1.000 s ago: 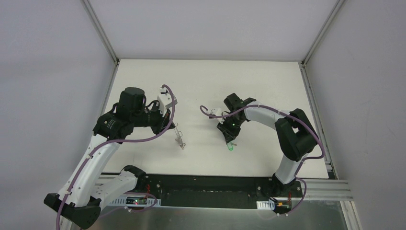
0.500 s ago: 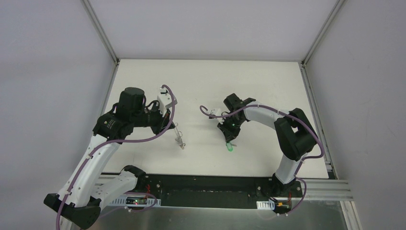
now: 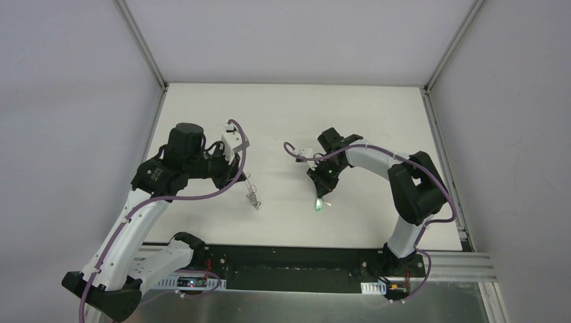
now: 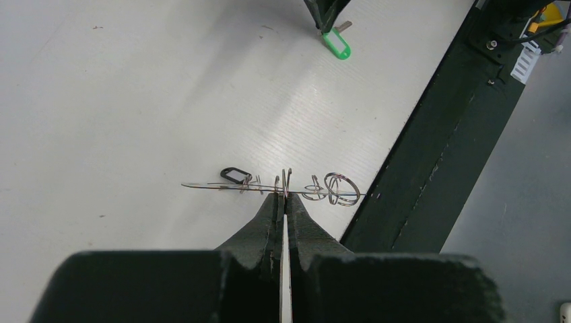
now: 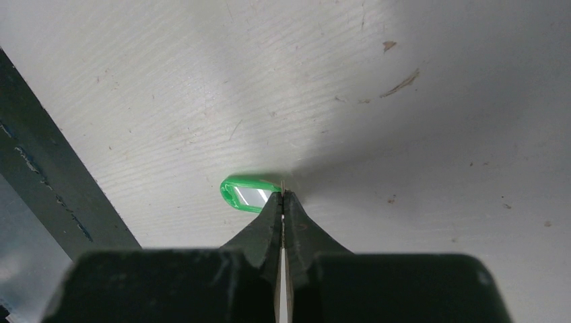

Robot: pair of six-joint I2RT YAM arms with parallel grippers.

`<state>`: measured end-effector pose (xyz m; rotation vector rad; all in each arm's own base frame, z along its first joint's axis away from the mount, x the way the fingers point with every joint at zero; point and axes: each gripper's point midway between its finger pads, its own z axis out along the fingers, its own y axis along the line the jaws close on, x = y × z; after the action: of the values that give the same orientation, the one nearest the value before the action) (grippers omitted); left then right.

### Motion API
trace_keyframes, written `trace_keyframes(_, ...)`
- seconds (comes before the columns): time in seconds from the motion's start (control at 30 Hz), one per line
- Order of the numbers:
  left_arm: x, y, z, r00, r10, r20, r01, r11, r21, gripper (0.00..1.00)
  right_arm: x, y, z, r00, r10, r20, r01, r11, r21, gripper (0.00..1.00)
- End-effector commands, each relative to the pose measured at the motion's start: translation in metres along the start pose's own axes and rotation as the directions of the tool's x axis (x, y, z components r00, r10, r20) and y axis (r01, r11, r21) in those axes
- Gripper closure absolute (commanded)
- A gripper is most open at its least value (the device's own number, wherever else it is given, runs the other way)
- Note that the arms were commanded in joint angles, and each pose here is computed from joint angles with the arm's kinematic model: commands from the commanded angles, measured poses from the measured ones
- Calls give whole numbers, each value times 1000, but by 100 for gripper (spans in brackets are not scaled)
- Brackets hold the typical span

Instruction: Put the keys on the keyring

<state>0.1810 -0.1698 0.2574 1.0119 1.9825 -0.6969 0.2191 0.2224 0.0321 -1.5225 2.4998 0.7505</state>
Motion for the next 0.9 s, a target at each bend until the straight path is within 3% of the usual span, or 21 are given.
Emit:
trace_keyframes(0.0,-8,2,0,999,34,37,-34,999,-3,100,-20,11,-22,996,-5,86,8,1000,-27,100)
trace_keyframes(0.57,-31,7,22,1000,4,9,-5,998,61,100,-93,46,-95,925,-13,379,72,987,-141,100)
trace_keyframes(0.87,-57,2,47,999,10,32,-14,993,116,100,-127,85,-142,850,10,527,165,944,-285,100)
